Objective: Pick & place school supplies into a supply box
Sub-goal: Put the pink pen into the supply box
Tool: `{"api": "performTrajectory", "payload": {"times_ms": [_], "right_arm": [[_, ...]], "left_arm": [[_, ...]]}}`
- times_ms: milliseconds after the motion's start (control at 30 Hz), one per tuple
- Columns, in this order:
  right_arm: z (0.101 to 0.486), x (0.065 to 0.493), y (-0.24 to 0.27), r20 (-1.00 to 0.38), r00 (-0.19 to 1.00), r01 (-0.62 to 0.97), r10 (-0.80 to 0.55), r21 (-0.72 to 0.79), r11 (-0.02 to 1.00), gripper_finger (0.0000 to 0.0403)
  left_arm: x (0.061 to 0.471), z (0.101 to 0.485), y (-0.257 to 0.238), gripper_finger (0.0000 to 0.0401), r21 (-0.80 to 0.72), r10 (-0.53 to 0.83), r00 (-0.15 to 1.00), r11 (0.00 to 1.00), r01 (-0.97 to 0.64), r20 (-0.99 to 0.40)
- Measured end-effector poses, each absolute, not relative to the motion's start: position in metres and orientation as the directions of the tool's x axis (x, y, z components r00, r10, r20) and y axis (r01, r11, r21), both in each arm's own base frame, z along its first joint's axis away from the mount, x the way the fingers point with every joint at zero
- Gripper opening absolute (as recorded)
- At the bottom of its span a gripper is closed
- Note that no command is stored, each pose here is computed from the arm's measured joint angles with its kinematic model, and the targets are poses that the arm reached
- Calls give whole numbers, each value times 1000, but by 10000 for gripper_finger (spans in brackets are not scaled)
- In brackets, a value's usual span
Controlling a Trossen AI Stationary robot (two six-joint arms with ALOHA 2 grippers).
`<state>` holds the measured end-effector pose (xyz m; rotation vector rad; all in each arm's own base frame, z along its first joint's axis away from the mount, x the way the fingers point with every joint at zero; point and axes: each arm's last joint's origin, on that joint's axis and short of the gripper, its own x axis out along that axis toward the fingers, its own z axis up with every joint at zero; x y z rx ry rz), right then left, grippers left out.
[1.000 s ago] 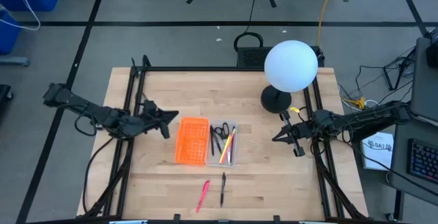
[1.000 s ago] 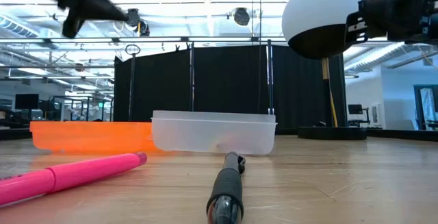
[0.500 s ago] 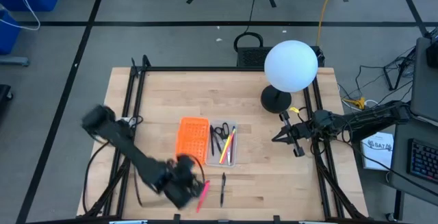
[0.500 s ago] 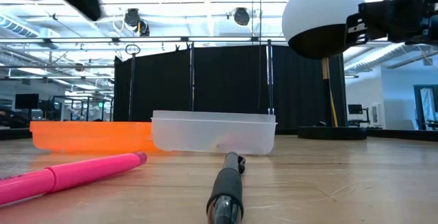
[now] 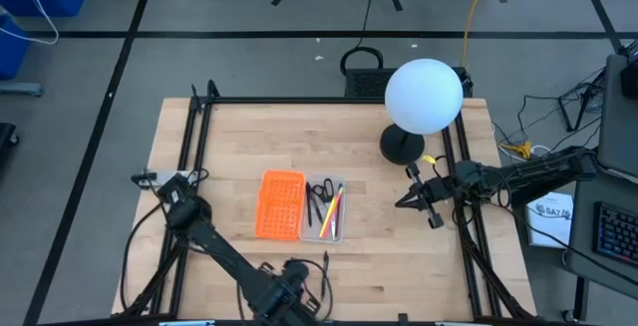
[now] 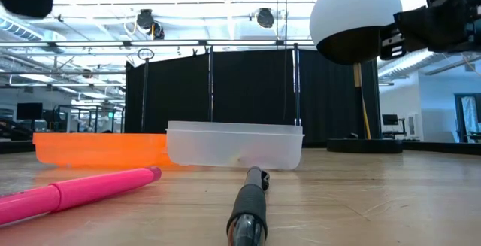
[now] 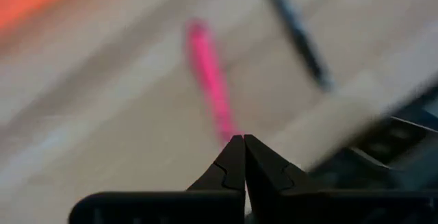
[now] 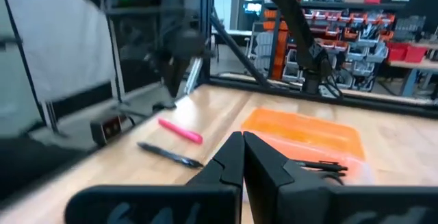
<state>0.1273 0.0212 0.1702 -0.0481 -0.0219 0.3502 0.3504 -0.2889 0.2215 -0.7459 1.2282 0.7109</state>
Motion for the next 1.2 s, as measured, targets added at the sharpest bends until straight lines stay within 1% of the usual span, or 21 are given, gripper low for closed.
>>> {"api": "performTrajectory", "payload": {"times_ms": [67,200,300,367,533,733,1033,1133,1200], "right_arm": [[172,127,21,32,938,-344,344,6,939,0],[173,127,21,46,938,-346,344,45,937,0],[173,127,21,41,938,-345,344,32,938,0],[173,127,21,42,938,-345,344,28,938,0],[173,127,21,41,938,-343,344,-26,939,0],[172,127,21,33,938,-342,344,-50,938,0],[172,127,21,29,939,-342,344,-47,938,0],[170,127,21,12,939,-343,343,-43,938,0],[169,127,21,4,939,-343,343,-40,938,0]], "left_arm": [[355,220,-292,25,-139,32,198,603,-786,-980],[357,216,-292,76,-147,16,195,596,-789,-981],[357,209,-291,117,-146,-6,174,576,-804,-985],[357,202,-288,140,-122,-17,136,562,-818,-991],[358,181,-279,176,-85,-29,83,552,-829,-996],[360,162,-276,190,-98,-48,86,589,-802,-995],[352,132,-271,191,-101,-128,34,574,-813,-991],[352,128,-266,188,-80,-146,0,542,-837,-989],[353,127,-264,173,-66,-154,-13,497,-865,-988]]}}
